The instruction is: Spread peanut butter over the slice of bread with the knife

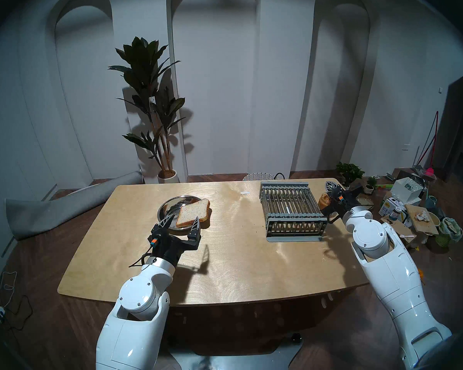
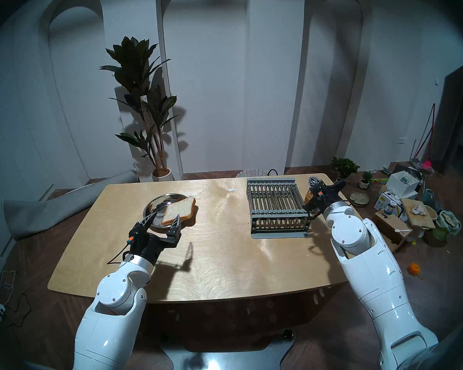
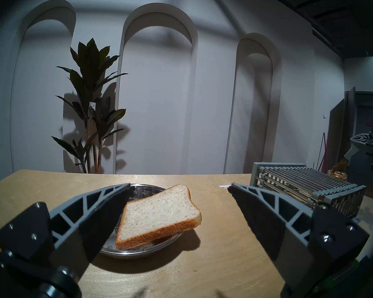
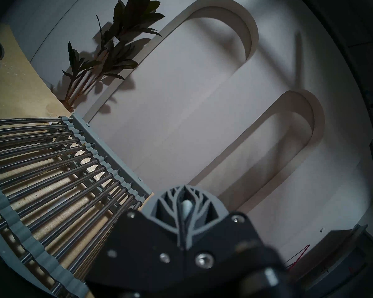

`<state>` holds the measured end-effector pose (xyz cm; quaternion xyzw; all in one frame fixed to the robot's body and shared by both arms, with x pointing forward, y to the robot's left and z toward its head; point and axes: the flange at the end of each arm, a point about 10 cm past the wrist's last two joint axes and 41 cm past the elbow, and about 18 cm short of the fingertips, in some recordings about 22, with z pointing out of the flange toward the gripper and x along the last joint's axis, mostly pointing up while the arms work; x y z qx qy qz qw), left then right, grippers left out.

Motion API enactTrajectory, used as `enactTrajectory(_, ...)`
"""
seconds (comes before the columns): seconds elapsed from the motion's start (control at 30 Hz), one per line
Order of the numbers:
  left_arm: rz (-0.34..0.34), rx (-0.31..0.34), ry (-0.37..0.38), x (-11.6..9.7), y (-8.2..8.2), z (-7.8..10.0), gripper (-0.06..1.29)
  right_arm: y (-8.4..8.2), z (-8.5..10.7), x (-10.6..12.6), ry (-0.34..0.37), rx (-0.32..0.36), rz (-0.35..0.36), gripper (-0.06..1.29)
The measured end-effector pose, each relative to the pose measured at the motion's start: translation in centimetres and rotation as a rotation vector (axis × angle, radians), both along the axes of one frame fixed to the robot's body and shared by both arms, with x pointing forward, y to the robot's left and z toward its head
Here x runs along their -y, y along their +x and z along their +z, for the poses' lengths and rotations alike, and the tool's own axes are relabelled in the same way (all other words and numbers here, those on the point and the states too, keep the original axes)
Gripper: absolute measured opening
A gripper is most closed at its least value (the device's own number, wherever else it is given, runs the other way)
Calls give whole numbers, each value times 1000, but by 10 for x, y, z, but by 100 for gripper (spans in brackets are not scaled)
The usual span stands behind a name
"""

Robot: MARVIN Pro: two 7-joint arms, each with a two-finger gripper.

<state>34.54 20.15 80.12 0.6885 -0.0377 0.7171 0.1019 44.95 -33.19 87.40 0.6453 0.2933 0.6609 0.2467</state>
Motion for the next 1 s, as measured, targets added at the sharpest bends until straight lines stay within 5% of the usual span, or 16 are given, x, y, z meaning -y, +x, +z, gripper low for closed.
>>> enactTrajectory(0.53, 8, 10, 3, -4, 1, 3, 123, -13, 43, -28, 122, 76, 84, -3)
enactTrajectory(0.8, 21, 23, 8, -11, 2, 8, 123, -16, 97, -52, 271, 184, 182, -3)
enactTrajectory(1.0, 42, 28, 12, -17, 3, 10, 123, -21, 122, -81, 422, 184, 268, -3)
